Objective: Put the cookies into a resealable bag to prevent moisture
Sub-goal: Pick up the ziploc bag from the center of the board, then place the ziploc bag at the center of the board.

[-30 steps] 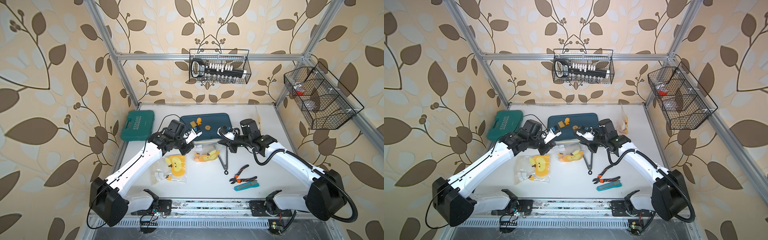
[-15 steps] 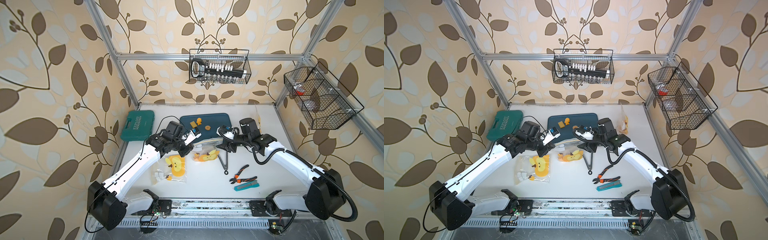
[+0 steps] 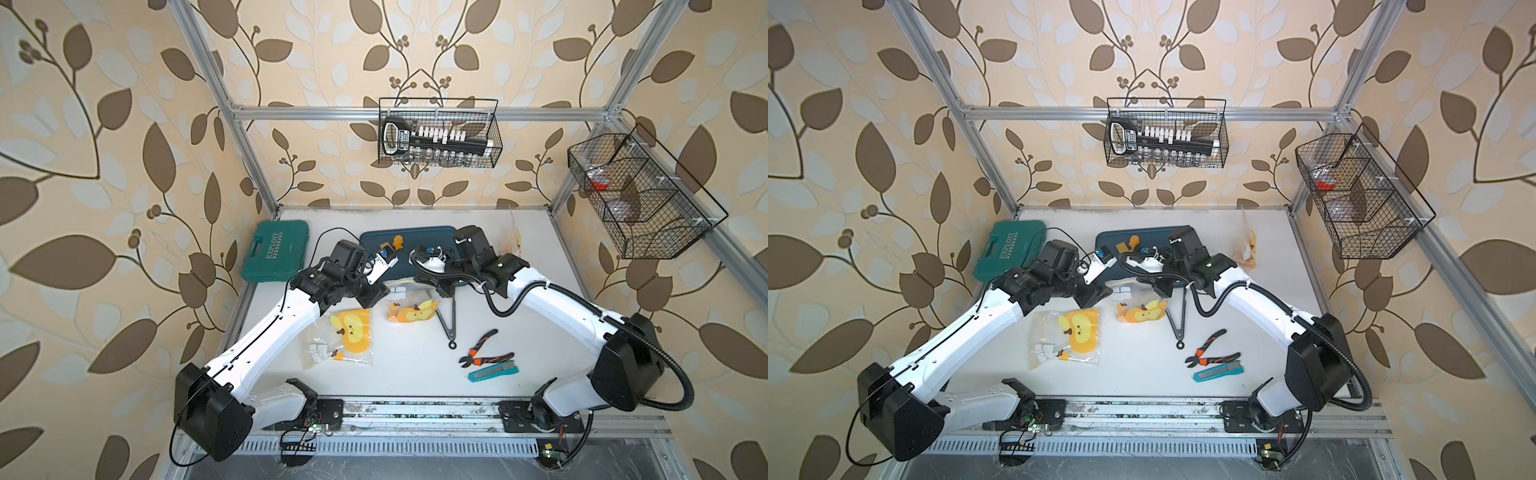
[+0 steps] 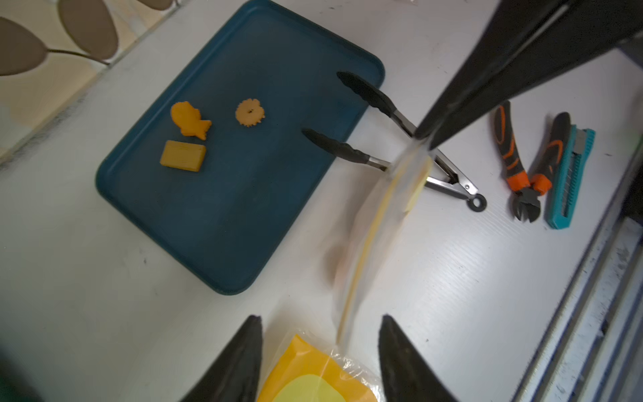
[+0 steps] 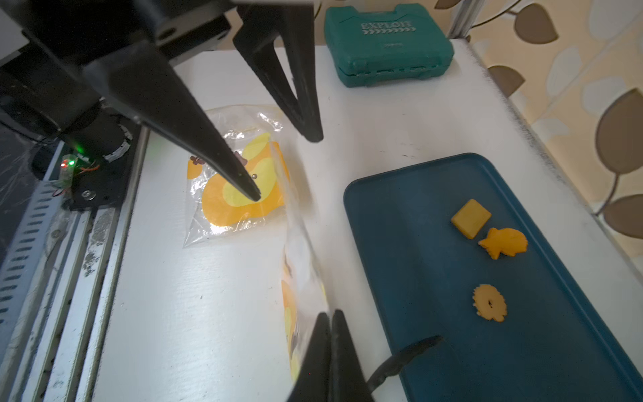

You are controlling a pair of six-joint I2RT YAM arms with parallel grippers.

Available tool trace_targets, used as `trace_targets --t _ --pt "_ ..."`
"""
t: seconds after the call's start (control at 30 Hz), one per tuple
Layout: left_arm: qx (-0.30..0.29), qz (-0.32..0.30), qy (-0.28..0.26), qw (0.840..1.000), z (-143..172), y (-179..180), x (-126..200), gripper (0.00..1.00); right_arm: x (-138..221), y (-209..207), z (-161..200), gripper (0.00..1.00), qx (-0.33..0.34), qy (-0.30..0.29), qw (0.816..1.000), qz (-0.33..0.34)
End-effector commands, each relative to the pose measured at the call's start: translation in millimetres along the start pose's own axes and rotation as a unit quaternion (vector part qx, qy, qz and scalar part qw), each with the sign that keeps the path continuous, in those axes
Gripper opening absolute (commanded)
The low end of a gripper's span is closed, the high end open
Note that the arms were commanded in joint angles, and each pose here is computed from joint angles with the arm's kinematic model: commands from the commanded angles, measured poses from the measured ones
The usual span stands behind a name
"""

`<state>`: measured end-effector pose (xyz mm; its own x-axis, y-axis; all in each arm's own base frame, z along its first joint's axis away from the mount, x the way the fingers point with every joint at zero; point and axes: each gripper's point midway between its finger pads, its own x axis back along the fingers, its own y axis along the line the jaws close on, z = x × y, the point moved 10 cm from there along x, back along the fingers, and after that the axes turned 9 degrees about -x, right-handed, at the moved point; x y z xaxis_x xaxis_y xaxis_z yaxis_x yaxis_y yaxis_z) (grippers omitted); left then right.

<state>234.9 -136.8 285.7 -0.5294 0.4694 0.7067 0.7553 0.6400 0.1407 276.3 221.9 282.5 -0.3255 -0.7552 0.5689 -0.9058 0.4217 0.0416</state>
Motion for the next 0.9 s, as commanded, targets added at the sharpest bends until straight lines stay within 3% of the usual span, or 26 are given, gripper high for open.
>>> trace_targets --t 0.0,0.1,0.27,0.43,0.63,0.87 --pt "0.131 -0.135 -0.053 0.981 -18 22 32 0.99 36 -12 -39 0.0 -0.079 -0.073 0.988 0.109" --pt "0.235 -0.17 -0.03 0.957 -20 29 42 0.99 51 -22 -57 0.0 -0.164 -0.078 0.971 0.158" --pt "0.315 -0.129 0.031 0.94 -22 26 33 0.99 66 -64 -60 0.0 -0.284 -0.071 0.93 0.223" --pt "0.34 -0.081 0.013 0.937 -19 19 22 0.99 78 -115 -56 0.0 -0.353 -0.082 0.89 0.276" --pt "0.382 -0.109 0.037 0.917 -17 22 24 0.99 89 -182 -19 0.0 -0.441 -0.101 0.837 0.307" --pt "0.363 -0.081 0.02 0.928 -7 14 21 0.99 102 -230 37 0.0 -0.483 -0.08 0.8 0.347"
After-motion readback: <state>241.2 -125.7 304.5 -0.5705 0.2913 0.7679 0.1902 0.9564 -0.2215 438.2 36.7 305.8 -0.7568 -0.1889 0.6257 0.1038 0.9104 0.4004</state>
